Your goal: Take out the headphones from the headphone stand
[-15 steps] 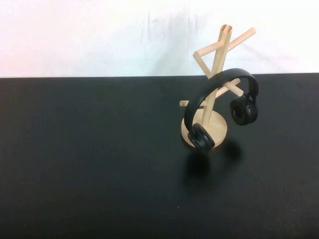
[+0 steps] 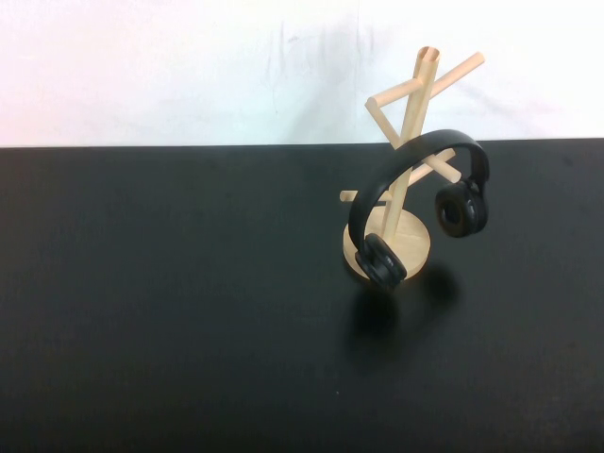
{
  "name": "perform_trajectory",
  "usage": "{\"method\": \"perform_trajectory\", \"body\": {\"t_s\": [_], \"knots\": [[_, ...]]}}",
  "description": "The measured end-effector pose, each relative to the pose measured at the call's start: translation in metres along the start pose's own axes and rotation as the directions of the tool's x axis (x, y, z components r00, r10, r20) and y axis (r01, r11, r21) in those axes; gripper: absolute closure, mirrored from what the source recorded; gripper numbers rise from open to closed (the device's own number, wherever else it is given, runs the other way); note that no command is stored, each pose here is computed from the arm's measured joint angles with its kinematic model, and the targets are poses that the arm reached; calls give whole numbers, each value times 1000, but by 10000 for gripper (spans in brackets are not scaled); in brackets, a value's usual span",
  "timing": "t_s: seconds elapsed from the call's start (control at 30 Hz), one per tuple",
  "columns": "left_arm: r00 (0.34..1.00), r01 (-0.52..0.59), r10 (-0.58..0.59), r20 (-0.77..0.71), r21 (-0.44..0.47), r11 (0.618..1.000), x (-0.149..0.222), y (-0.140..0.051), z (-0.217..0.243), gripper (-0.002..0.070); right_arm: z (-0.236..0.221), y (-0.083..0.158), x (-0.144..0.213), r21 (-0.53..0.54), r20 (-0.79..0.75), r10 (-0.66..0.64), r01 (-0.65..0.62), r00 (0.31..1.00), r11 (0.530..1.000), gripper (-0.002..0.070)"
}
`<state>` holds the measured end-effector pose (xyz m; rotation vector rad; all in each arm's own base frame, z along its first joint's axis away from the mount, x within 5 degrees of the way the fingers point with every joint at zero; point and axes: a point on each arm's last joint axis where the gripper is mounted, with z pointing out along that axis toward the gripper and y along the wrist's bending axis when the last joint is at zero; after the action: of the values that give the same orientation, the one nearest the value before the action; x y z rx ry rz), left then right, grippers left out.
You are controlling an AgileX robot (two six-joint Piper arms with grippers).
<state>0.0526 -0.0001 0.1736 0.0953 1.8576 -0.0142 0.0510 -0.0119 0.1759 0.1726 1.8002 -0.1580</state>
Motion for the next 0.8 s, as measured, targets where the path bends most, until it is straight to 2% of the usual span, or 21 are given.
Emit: {"method": "perform_trajectory", "body": {"t_s": [0.6,0.7,0.8], "knots": [[1000,0,0,0,0,1000,0,0,0,673,0,1,-5,-6,60,4,-4,998,1000,679],[1000,0,0,0,0,1000,0,0,0,673,-1,1,-11,-10,119,3,-1,993,1000,679],[1000,0,0,0,0,1000,0,0,0,673,-3,2,-23,-21,257,5,1,966,1000,679]]}}
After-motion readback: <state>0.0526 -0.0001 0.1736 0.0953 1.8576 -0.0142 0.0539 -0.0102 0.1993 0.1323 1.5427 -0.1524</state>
